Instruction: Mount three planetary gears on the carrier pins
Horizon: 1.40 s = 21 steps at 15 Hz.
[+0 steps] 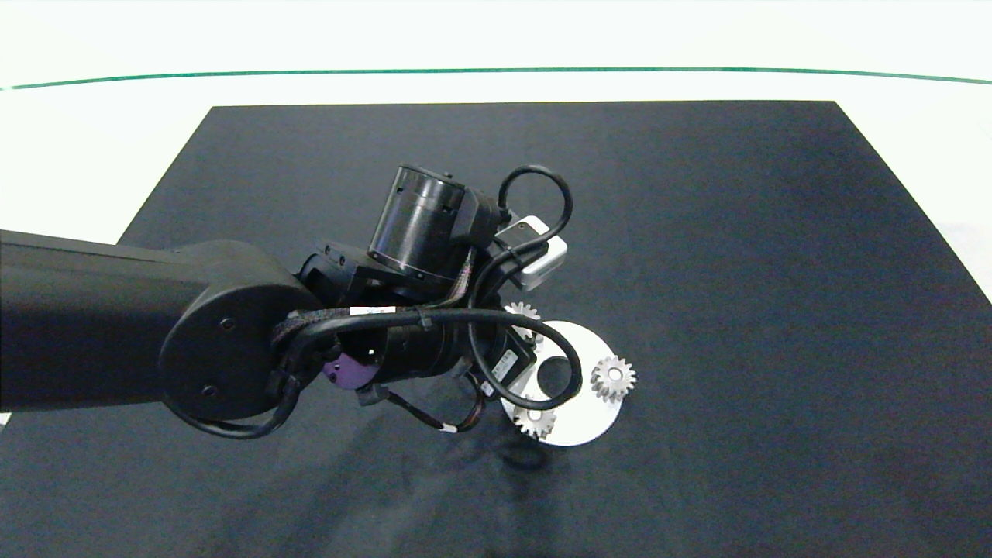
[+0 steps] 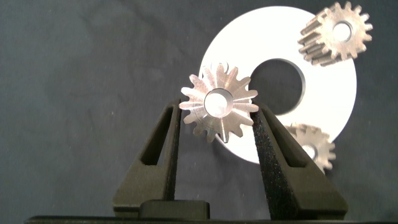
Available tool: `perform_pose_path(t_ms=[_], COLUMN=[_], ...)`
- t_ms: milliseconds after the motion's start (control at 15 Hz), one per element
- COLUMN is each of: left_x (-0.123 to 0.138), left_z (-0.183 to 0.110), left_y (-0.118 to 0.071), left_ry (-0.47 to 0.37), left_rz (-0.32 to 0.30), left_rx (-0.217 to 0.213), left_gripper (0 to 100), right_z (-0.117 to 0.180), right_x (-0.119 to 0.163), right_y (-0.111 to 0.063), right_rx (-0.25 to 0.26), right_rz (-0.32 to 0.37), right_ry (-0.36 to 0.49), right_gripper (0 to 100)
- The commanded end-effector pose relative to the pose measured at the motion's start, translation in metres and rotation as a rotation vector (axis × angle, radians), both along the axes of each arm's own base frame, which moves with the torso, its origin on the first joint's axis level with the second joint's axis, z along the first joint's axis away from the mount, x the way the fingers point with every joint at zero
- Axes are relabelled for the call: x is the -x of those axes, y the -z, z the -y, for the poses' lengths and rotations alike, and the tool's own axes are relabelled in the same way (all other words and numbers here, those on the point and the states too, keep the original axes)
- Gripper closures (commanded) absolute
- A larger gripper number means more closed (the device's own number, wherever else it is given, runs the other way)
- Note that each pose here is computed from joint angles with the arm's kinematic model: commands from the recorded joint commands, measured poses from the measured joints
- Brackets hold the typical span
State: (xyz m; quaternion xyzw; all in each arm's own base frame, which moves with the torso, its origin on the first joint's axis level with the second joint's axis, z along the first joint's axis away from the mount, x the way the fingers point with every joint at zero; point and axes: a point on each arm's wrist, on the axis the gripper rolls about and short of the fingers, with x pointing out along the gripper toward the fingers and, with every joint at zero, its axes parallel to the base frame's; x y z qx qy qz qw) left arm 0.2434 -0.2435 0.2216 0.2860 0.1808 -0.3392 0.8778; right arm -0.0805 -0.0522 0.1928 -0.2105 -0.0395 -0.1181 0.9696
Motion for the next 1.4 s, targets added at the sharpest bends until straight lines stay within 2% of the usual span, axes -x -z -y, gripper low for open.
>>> perform_pose_path(t_ms=[67,333,867,1400], left_x=[-0.008,-0.014,-0.019,-0.02], left_z=[0.007,0.015,0.02,0.02], left_y=[0.005,0.011,0.017,0.014], left_ry=[-0.002,-0.012,-0.015,-0.014], left_rz=[-0.002,-0.011,-0.008,0.0], left_rx=[-0.004,0.018,0.025,0.032], left_gripper=[84,84,84,84], right_z=[0.0,0.0,0.0,0.0], right_x=[0.0,-0.001,-0.001,-0.001], right_y=[0.0,0.001,0.002,0.002], right_rx=[0.004,0.006,0.006,0.006], right_rz=[-0.004,-0.008,-0.01,-0.01], right_ry=[0.004,0.004,0.002,0.002], right_gripper=[0,0,0,0])
